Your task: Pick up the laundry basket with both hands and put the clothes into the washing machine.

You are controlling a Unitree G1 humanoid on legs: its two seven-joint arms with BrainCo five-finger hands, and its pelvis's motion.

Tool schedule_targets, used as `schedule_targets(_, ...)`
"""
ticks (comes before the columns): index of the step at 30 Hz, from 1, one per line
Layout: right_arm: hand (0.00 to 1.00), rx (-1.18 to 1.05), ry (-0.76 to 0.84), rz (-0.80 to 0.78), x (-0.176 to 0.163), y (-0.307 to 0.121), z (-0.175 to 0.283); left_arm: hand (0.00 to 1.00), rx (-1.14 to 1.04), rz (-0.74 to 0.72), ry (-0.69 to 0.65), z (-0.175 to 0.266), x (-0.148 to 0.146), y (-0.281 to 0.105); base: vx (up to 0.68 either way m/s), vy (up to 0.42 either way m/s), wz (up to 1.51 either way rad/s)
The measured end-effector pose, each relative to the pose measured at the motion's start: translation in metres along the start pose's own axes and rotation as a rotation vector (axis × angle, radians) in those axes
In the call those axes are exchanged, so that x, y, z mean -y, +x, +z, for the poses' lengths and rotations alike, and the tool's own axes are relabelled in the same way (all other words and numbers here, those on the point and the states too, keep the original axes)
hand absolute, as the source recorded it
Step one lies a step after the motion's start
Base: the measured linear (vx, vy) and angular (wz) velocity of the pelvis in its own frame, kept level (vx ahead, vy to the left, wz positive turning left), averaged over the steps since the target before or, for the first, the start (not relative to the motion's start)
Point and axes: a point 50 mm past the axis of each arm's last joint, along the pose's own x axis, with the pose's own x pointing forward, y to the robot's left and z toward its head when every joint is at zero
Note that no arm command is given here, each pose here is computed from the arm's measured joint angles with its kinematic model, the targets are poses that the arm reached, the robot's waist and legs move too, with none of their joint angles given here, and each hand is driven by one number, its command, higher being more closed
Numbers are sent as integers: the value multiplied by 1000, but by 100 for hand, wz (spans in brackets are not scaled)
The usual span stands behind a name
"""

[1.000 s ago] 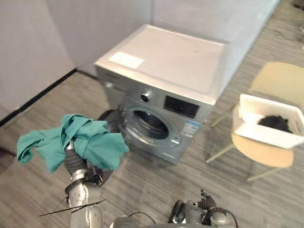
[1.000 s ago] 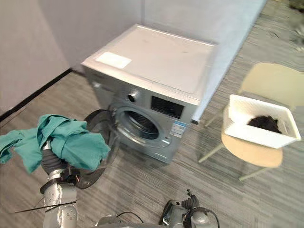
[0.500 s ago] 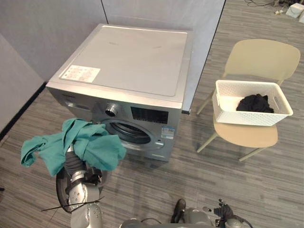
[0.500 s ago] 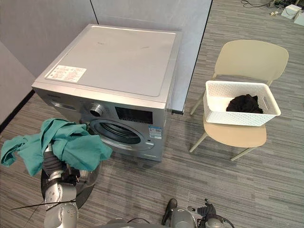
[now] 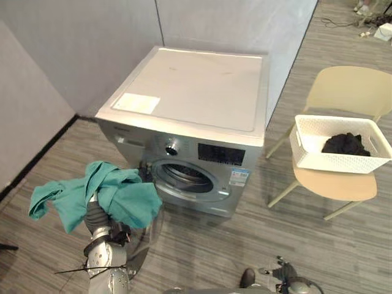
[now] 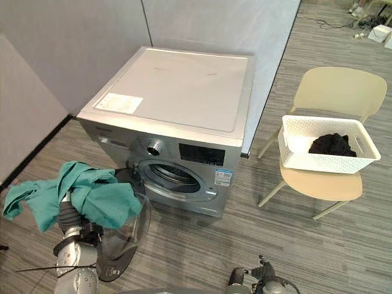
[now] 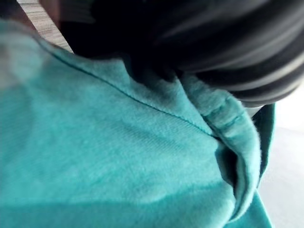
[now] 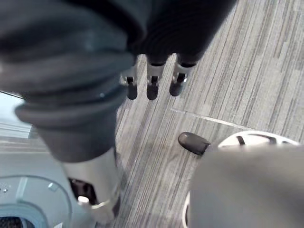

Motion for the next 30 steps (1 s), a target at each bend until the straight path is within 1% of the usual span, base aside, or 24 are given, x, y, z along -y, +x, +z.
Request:
schedule_targets(6,0,7,-22,-12,8,1,2,100,-3,-9,-14,-2,5,-1,-87,8,-10)
schedule_targets(10,0,9,-57,-25,16,1,2,100,-8,0,-30,-4,7,-2,-131,3,-55)
schedule_targets(12,0,18,-60,-36,19,1,3,100,0,-12,-47,-3,13,0,-132,70,-63)
schedule_targets(15,0,65,-46,-22,11,0,14,100,29,-32,-45,3,18,2,-200,31,-73)
schedule_targets(17,0,72,-45,-8,7,-1,14,100,23,-23,-42,2,15,-1,-165,13,-90)
schedule_targets(19,0,45,-40,13,3,-4,3,100,26,-23,-34,3,14,0,-21,-40,-57)
schedule_targets(22,0,25,-29,5,7,-6,-5,100,19,-35,-44,1,18,-1,83,-55,-21)
schedule_targets(25,0,11,-22,-10,13,-5,-8,100,21,-62,-50,1,24,0,178,-66,8)
schedule_targets(30,0,2,-28,-8,14,-3,-7,100,27,-63,-55,2,26,2,115,-85,4)
